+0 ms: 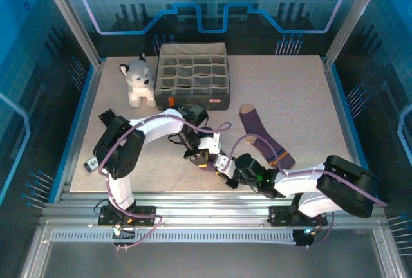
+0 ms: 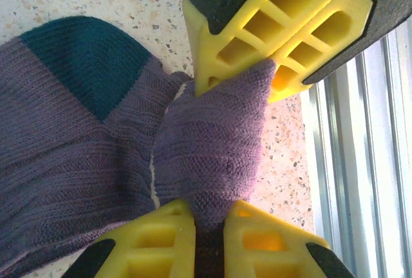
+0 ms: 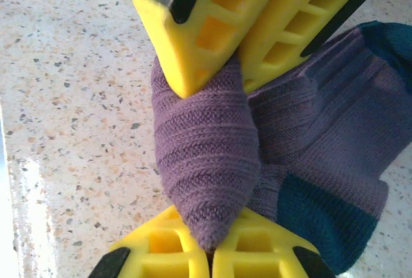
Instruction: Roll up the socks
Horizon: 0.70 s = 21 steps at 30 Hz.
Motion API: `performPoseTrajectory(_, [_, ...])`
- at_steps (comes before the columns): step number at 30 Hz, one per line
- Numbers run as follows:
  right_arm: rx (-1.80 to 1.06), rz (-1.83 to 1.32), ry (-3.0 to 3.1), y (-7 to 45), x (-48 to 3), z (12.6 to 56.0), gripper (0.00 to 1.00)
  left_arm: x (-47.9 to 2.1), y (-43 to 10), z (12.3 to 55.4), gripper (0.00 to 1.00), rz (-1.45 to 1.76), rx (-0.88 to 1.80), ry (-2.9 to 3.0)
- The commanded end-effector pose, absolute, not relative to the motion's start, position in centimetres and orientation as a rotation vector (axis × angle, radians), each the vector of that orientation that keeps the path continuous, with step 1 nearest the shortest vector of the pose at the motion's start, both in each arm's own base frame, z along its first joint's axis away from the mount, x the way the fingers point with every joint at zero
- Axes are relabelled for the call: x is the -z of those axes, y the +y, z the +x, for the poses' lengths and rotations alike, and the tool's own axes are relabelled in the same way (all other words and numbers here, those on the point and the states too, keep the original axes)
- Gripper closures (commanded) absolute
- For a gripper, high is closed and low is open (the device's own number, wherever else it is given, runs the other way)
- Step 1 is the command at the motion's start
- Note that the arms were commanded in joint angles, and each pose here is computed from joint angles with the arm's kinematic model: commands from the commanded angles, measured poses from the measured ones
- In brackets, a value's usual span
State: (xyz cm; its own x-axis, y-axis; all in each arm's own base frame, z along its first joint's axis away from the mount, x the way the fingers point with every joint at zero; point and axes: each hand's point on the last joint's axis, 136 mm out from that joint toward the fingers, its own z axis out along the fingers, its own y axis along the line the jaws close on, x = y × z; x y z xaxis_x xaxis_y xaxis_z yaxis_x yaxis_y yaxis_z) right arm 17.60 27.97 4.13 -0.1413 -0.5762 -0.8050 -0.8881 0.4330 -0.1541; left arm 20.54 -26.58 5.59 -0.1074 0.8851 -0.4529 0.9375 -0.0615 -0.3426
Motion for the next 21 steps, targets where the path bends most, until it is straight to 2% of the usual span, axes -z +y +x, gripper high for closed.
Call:
performPoseTrajectory(1, [-0.584,-1.255,1.785,29.9,-6.0,16.6,1.00,-6.0,-27.2,21.0,0.99,2.005,0.821,2.011])
performPoseTrajectory(5, [-0.646,-1.288,1.814,30.2,-6.1,15.6,1.00,-5.3,-26.3,20.8,0.99,1.994,0.748,2.026])
performPoseTrajectory(9, [-0.718,-1.310,1.844,30.6,-6.0,14.7,0.81,-4.5,-25.6,20.6,1.00,1.978,0.715,2.072])
performPoseTrajectory(16, [-0.748,-1.327,1.871,31.5,-5.6,14.6,0.75,-3.2,-25.1,20.3,1.00,1.965,0.703,2.139])
performPoseTrajectory(21, [-0.793,-1.329,1.897,32.4,-5.3,14.5,0.58,-2.7,-24.9,20.4,1.00,1.952,0.687,2.163])
